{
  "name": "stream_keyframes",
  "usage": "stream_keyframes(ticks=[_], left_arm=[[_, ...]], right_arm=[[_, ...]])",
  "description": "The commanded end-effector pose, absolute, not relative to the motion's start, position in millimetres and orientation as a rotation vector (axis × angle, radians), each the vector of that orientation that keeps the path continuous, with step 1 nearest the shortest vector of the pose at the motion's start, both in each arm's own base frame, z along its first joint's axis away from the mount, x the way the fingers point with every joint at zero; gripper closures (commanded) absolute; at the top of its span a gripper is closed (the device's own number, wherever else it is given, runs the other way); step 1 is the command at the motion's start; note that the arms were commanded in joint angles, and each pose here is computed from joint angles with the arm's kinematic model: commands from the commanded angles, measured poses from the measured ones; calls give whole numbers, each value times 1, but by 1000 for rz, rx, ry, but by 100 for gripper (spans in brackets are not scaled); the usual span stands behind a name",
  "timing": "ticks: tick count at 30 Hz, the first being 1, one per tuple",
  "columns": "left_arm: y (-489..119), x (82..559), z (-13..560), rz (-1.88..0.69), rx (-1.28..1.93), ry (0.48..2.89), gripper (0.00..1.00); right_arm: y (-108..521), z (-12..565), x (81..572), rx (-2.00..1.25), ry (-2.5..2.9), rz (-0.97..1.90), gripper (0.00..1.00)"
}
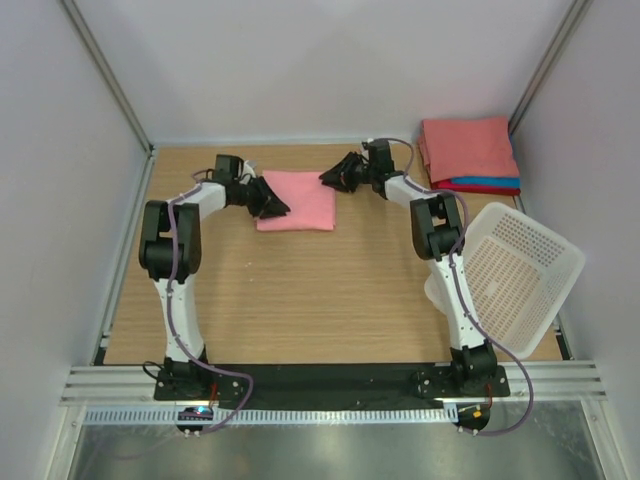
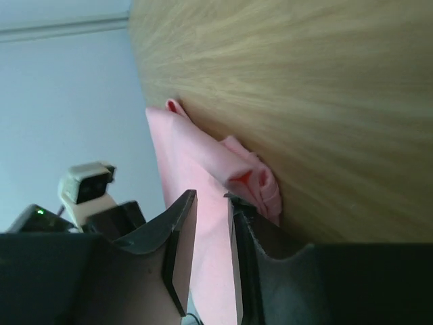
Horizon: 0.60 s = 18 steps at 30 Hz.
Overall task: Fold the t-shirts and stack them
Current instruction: Fold the tshirt
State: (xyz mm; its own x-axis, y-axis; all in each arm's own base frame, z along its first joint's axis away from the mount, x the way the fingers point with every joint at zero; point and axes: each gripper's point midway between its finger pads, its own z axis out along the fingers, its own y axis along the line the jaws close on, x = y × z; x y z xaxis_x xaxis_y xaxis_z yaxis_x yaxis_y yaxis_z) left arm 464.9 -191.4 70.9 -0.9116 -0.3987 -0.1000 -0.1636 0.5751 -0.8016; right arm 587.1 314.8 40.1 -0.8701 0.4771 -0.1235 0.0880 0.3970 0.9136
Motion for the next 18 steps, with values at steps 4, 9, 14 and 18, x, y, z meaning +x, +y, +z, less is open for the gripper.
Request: stream_keyframes(ticks=[4,9,14,18], left_arm=[[-177,433,45,-1125,-357,2656,75],[-174,424,47,-1101,-355,2679,75],[-196,450,93,-1138,-293,2577,75],[-240,462,113,-1215,-176,2525,74]], right_arm=[[299,81,633,531,2095,1476,63],[300,92,629,489,2089,1509,61],[293,111,621,390,2118,1412,58],[280,102,622,411,2155,1299,55]])
